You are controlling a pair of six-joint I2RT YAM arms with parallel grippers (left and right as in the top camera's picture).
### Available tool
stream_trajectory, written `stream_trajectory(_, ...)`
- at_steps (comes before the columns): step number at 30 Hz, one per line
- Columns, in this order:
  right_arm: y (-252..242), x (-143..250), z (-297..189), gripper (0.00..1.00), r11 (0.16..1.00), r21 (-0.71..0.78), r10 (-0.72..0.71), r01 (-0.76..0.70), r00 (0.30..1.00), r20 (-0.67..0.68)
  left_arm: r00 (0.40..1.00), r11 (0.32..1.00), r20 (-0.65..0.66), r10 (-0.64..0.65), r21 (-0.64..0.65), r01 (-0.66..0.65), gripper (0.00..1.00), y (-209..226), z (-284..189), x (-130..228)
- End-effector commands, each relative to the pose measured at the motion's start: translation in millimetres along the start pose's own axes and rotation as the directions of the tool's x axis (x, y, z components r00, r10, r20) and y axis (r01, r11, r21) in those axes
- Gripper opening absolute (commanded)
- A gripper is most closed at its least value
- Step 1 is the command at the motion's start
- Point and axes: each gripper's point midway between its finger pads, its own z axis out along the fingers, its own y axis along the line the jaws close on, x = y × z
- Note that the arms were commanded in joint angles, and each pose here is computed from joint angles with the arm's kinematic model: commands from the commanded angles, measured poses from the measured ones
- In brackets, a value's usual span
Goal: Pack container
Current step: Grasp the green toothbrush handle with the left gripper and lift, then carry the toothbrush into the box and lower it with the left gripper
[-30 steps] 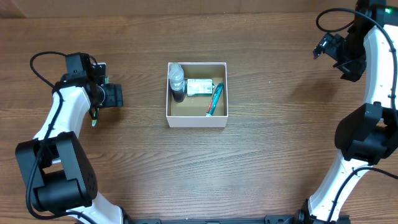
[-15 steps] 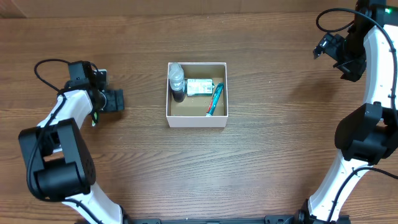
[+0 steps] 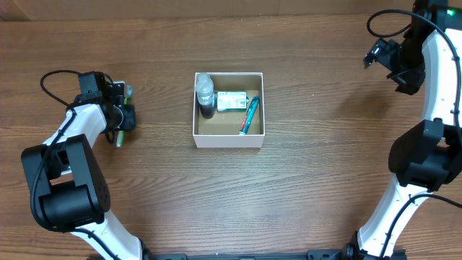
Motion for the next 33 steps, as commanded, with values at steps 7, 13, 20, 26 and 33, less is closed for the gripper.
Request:
stream_trajectory(7,6.0,-3.4,-22.9,1.00,0.999,-0.032,0.002,0.000,0.998,0.057,0.990,0.995,-0.122,-0.066,0.061,0.074,0.05,-13.3,18.4,33.8)
stream_trajectory(13,6.0,-3.4,-22.9,1.00,0.999,-0.032,0.002,0.000,0.998,0.057,0.981,0.986,-0.147,-0.128,0.091,0.142,0.04,-19.7,7.7,26.6)
stream_trajectory(20,6.0,-3.4,-22.9,1.00,0.999,-0.032,0.001,0.001,0.998,0.057,0.982,0.961,-0.138,-0.127,0.229,0.157,0.04,-40.9,-38.6,-20.8)
stream_trajectory(26,6.0,-3.4,-22.9,1.00,0.999,-0.032,0.002,0.000,0.998,0.057,0.990,0.925,-0.092,-0.111,0.353,0.137,0.04,-61.9,-101.0,-67.0)
stream_trajectory(33,6.0,-3.4,-22.9,1.00,0.999,-0.032,0.002,0.000,0.998,0.057,0.996,0.914,0.076,0.047,0.399,-0.073,0.04,-107.7,-193.0,-106.7)
